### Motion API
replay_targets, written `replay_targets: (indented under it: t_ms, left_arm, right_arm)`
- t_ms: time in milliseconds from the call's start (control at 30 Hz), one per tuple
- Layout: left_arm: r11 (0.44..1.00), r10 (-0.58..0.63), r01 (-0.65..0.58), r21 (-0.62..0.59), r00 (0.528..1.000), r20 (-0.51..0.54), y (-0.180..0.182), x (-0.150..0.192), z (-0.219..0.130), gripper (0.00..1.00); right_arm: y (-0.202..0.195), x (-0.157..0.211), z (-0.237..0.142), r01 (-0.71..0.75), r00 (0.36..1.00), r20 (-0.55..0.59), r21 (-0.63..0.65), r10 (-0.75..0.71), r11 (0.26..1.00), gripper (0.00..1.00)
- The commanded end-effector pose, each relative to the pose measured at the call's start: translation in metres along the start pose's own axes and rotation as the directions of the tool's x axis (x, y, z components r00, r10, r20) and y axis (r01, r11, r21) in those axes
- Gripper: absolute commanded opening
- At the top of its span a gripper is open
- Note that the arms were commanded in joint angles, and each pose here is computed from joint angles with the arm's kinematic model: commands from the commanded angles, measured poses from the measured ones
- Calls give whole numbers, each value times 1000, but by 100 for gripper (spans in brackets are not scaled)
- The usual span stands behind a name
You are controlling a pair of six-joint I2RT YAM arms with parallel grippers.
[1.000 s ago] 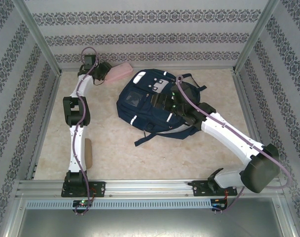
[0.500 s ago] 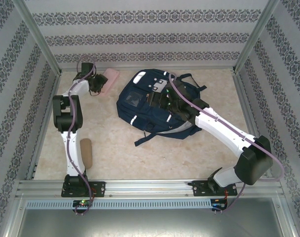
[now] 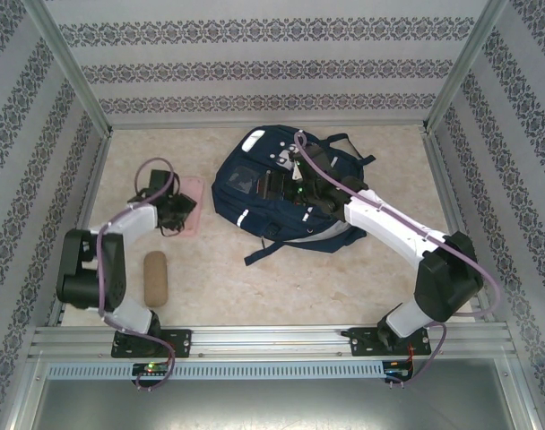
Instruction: Pack books, pencil case, and school supplies into a backpack
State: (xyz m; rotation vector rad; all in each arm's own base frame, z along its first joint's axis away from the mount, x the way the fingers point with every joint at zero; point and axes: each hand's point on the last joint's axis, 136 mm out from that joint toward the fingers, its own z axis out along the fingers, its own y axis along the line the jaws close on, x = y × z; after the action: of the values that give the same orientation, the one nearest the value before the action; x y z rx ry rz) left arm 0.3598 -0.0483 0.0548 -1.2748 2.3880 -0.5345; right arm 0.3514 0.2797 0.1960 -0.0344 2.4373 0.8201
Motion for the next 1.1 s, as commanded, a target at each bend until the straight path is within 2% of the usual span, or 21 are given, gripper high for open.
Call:
replay_targets:
  t_ms: [0, 167, 300, 467, 600, 633, 800, 867, 967, 1067]
  left_arm:
    - [989, -77, 71, -133, 996, -40, 43, 51, -2, 50]
    - [997, -49, 45, -69, 997, -59, 27, 90, -14, 50]
    - [999, 20, -23, -38, 998, -63, 3, 98, -30, 51]
    - [997, 76, -75, -29, 997, 28, -9, 68, -62, 57]
    - [995, 94, -93, -35, 995, 41, -7, 40, -79, 62]
    - [994, 101, -99, -47, 994, 52, -5, 33, -85, 71]
    - [990, 133, -129, -50, 987, 93, 0, 7, -107, 90]
    - [989, 143, -137, -59, 983, 110, 3, -3, -116, 95]
    - [985, 168, -165, -49, 982, 90, 4, -5, -118, 94]
    - [983, 183, -181, -37, 981, 60, 6, 0, -114, 94]
  right_arm:
    - [9, -4, 3, 33, 999, -3, -53, -33, 998, 98]
    - [10, -1, 7, 76, 997, -12, -33, -76, 997, 98]
    - [11, 5, 11, 97, 995, -32, -15, -98, 995, 98]
    - [20, 22, 19, 110, 992, -58, -32, -112, 993, 98]
    - [34, 42, 32, 162, 982, -96, -37, -164, 986, 98]
    - [37, 47, 37, 170, 978, -112, -36, -173, 985, 98]
    - [58, 81, 66, 280, 942, -187, -30, -281, 960, 98]
    - [65, 94, 78, 317, 924, -219, -25, -315, 948, 98]
    - [63, 96, 89, 312, 929, -212, 9, -303, 950, 98]
    - [47, 79, 86, 305, 941, -181, 87, -286, 948, 98]
